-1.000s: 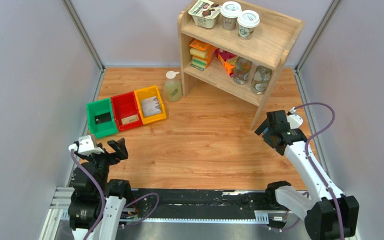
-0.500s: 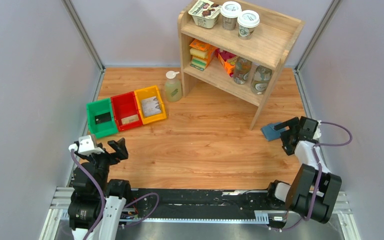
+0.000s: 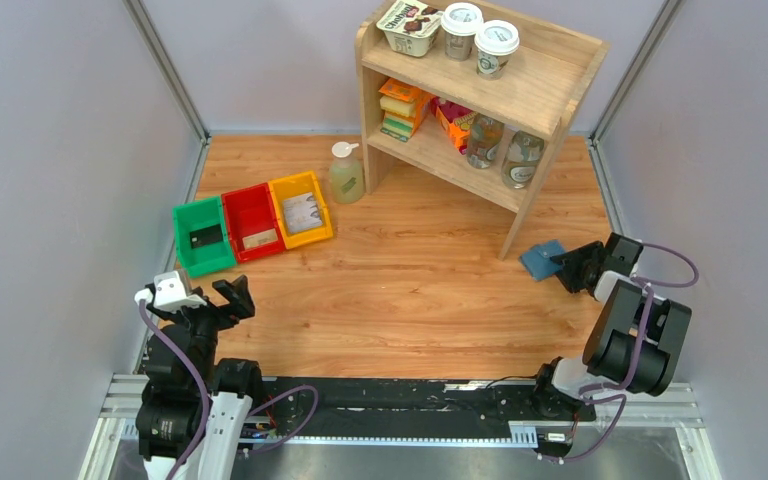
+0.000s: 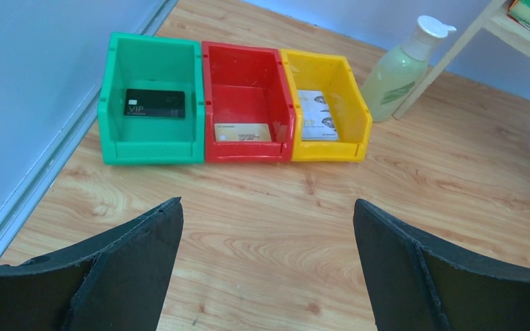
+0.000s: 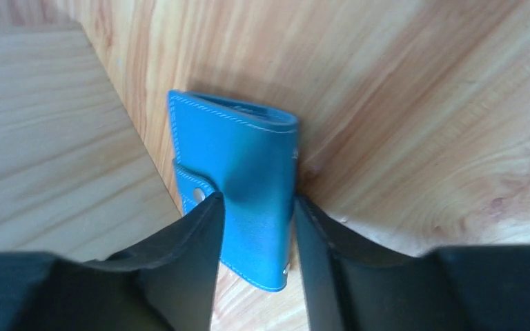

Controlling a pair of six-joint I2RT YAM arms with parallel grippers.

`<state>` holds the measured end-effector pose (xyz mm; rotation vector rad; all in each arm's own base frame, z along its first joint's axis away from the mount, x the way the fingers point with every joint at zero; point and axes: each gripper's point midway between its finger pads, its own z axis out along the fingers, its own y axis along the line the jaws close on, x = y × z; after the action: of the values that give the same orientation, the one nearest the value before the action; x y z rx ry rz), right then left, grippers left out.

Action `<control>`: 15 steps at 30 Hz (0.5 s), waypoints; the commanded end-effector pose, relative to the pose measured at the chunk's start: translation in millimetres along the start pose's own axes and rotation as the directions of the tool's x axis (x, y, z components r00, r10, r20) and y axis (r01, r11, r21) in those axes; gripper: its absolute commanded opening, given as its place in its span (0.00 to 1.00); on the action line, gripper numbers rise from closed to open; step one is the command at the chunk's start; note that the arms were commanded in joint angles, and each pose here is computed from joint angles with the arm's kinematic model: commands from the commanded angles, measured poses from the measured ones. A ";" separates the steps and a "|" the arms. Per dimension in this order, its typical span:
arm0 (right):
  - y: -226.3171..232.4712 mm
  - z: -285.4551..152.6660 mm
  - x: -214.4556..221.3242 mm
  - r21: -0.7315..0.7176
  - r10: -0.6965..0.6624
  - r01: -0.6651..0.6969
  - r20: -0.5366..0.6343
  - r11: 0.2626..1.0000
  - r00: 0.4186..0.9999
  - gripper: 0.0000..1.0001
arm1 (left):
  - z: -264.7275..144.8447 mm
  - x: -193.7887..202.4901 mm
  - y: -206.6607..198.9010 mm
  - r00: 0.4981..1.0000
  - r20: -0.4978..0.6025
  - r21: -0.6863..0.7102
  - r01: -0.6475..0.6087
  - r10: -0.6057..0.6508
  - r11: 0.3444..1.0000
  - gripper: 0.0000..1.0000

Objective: Take the credit cards out of the card holder
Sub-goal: Move the card holder to the center of the board.

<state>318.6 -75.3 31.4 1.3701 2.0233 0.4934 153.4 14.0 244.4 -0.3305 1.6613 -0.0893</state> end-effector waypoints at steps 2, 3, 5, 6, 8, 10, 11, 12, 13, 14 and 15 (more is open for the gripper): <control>-18.7 6.1 7.8 0.047 0.036 -0.034 -0.039 0.998 0.999 0.30 | -6.7 -8.9 0.9 0.998 0.056 0.006 0.014 -0.015 1.000 1.00; -21.6 4.9 9.8 0.062 0.039 -0.036 -0.049 0.997 0.998 0.23 | -5.9 -9.2 -1.6 0.998 0.055 0.019 0.009 -0.011 1.000 1.00; -25.1 0.5 14.1 0.082 0.035 -0.030 -0.066 0.996 0.997 0.11 | -4.7 -8.6 -7.4 0.999 0.051 0.051 0.000 -0.002 0.999 1.00; -26.3 -2.5 16.3 0.088 0.031 -0.024 -0.073 0.996 0.997 0.04 | -4.1 -9.2 -10.3 0.999 0.050 0.065 0.001 -0.004 0.998 1.00; -29.7 -9.4 21.8 0.098 0.031 -0.023 -0.081 0.995 0.996 0.00 | -3.1 -9.5 -19.9 0.999 0.039 0.112 0.008 -0.013 0.994 1.00; -33.6 -17.3 31.3 0.103 0.037 -0.027 -0.099 0.994 0.994 0.00 | 6.2 -0.3 -32.2 0.999 -0.034 0.157 0.020 -0.014 0.987 1.00; -40.1 -21.7 40.9 0.118 0.051 -0.036 -0.120 0.992 0.991 0.00 | 7.0 2.9 -40.2 0.998 -0.061 0.193 0.036 -0.025 0.981 1.00; -42.7 -26.2 47.3 0.120 0.055 -0.039 -0.131 0.992 0.990 0.00 | 12.3 9.1 -47.5 0.994 -0.109 0.218 0.048 -0.024 0.975 1.00; -46.7 -31.2 55.3 0.124 0.061 -0.043 -0.146 0.991 0.987 0.00 | 15.5 14.2 -51.6 0.989 -0.145 0.228 0.062 -0.029 0.972 1.00; -50.1 -35.5 63.1 0.125 0.066 -0.046 -0.160 0.991 0.985 0.00 | 19.5 22.7 -61.2 0.979 -0.204 0.267 0.073 -0.018 0.961 1.00; -52.0 -40.6 70.9 0.119 0.065 -0.044 -0.176 0.992 0.982 0.00 | 22.9 28.3 -64.3 0.971 -0.240 0.278 0.072 -0.004 0.958 1.00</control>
<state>284.8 -59.4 26.9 1.4285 2.0597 0.5246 167.5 -18.1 241.9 -0.2281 1.7344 -0.2423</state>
